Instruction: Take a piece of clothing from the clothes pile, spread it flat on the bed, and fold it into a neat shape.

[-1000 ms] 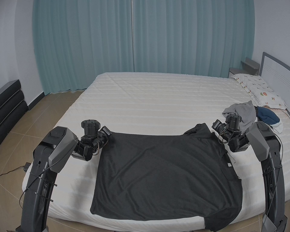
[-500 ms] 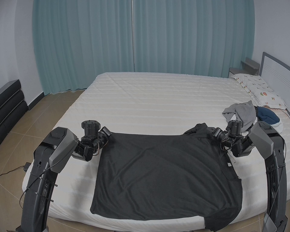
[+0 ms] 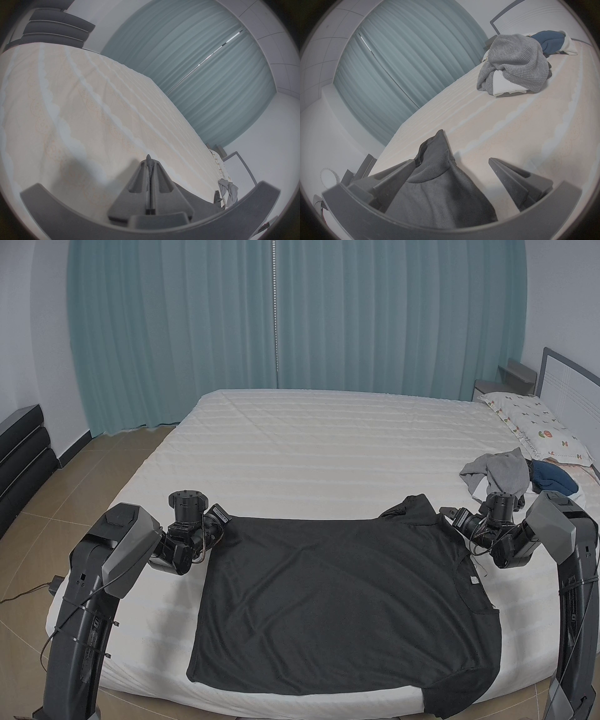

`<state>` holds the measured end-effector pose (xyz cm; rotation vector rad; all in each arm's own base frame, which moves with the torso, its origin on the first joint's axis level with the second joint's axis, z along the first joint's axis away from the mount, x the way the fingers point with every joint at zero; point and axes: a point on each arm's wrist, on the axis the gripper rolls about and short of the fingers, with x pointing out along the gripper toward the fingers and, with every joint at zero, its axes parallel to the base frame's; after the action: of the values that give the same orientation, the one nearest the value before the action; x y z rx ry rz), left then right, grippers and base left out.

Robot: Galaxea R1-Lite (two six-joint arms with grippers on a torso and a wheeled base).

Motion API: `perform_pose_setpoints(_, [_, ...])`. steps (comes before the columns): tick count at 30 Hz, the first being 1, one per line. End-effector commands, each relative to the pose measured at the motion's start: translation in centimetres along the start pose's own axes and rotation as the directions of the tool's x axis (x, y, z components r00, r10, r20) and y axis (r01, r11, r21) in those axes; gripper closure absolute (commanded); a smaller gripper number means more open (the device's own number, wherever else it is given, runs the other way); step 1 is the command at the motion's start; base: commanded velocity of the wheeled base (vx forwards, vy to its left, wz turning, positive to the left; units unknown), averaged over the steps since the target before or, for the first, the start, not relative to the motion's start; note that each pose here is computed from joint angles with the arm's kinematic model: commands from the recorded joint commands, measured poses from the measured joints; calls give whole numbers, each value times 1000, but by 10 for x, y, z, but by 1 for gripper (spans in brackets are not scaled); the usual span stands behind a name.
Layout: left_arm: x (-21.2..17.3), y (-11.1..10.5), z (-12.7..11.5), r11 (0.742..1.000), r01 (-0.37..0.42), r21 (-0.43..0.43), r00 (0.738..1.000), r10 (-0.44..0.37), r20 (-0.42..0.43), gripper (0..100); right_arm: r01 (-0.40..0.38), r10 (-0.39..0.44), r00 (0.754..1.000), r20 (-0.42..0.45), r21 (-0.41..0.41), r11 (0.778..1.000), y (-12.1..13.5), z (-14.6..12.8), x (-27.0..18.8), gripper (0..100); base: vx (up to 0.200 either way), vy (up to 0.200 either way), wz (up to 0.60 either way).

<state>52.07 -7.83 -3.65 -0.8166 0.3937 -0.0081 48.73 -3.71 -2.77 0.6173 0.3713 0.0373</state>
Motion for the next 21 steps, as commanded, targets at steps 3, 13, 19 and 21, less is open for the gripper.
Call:
perform_pose_setpoints(3, [0, -2, 1, 1000, 4, -1, 1000, -4, 3, 100, 1, -1, 1000, -6, -2, 1000, -4, -8, 9, 0, 0, 0, 0])
perform_pose_setpoints(13, [0, 0, 1, 1000, 3, 1, 1000, -3, 4, 100, -3, 3, 1000, 0, -6, 1000, -7, -11, 16, 100, 0, 0, 0])
perform_pose_setpoints(19, [2, -1, 4, 1000, 13, 11, 1000, -14, 27, 100, -24, 25, 998, 50, -17, 1000, 3, 2, 20, 100, 0, 0, 0])
perform_pose_setpoints(21, [2, 0, 8, 1000, 23, 10, 998, -23, 60, 100, -24, 26, 998, 62, -20, 1000, 4, 5, 20, 100, 0, 0, 0])
